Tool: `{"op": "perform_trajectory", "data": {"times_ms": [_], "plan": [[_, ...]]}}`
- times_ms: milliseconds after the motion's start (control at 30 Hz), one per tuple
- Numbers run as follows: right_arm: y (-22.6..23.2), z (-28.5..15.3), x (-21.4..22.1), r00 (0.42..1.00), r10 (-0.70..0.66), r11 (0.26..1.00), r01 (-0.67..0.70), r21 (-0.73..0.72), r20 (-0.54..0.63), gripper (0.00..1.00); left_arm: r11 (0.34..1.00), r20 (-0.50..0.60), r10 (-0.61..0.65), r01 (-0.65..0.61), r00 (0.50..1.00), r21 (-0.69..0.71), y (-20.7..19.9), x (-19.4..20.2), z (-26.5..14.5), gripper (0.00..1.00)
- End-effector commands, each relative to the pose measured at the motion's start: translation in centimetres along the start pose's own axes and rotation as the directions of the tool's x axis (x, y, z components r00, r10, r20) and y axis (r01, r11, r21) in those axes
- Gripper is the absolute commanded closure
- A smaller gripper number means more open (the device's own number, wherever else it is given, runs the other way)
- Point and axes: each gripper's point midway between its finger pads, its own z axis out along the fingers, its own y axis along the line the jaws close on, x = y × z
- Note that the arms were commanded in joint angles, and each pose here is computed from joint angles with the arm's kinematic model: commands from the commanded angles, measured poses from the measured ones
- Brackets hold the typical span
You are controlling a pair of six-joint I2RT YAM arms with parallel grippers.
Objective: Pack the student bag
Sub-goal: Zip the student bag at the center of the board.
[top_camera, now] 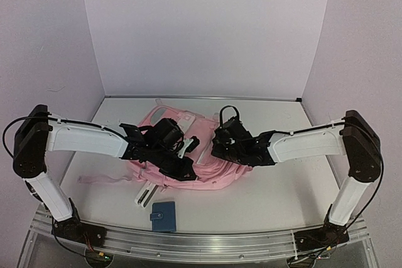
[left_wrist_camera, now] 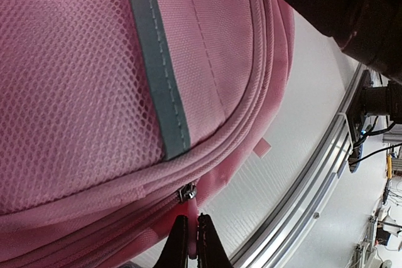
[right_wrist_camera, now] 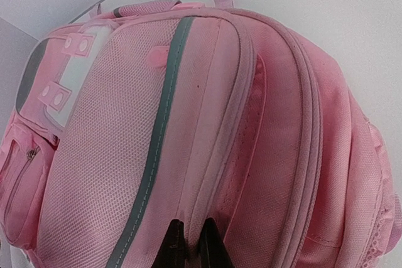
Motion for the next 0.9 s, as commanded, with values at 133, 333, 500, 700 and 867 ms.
{"op": "perform_trajectory", "data": {"times_ms": [133, 333, 500, 700, 867], "plan": [[3.9, -0.9, 0.1, 0.997, 0.077, 0.985, -0.076, -0.158, -0.003, 1.0, 0.976, 0.215, -0.023, -0.024, 0.976, 0.216, -8.1, -6.2, 0.9, 1.0], [3.4, -1.4, -0.3, 0.997, 0.078, 0.986, -0.075, -0.146, 0.019, 1.0, 0.977, 0.274, -0.048, -0.012, 0.961, 0.213, -9.1, -6.9, 0.5, 1.0], [3.0, -1.4, -0.5, 0.996, 0.084, 0.987, -0.08, -0.137, 0.03, 1.0, 0.966, 0.311, -0.037, -0.046, 0.95, 0.256, -10.7, -7.1, -0.5, 1.0], [2.9, -1.6, -0.7, 0.995, 0.087, 0.988, -0.081, -0.132, 0.041, 1.0, 0.953, 0.39, -0.018, -0.101, 0.921, 0.284, -12.2, -7.7, -1.5, 1.0], [2.7, -1.7, -0.8, 0.995, 0.088, 0.988, -0.081, -0.129, 0.048, 1.0, 0.946, 0.386, -0.007, -0.118, 0.923, 0.301, -12.9, -7.8, -1.4, 1.0]]}}
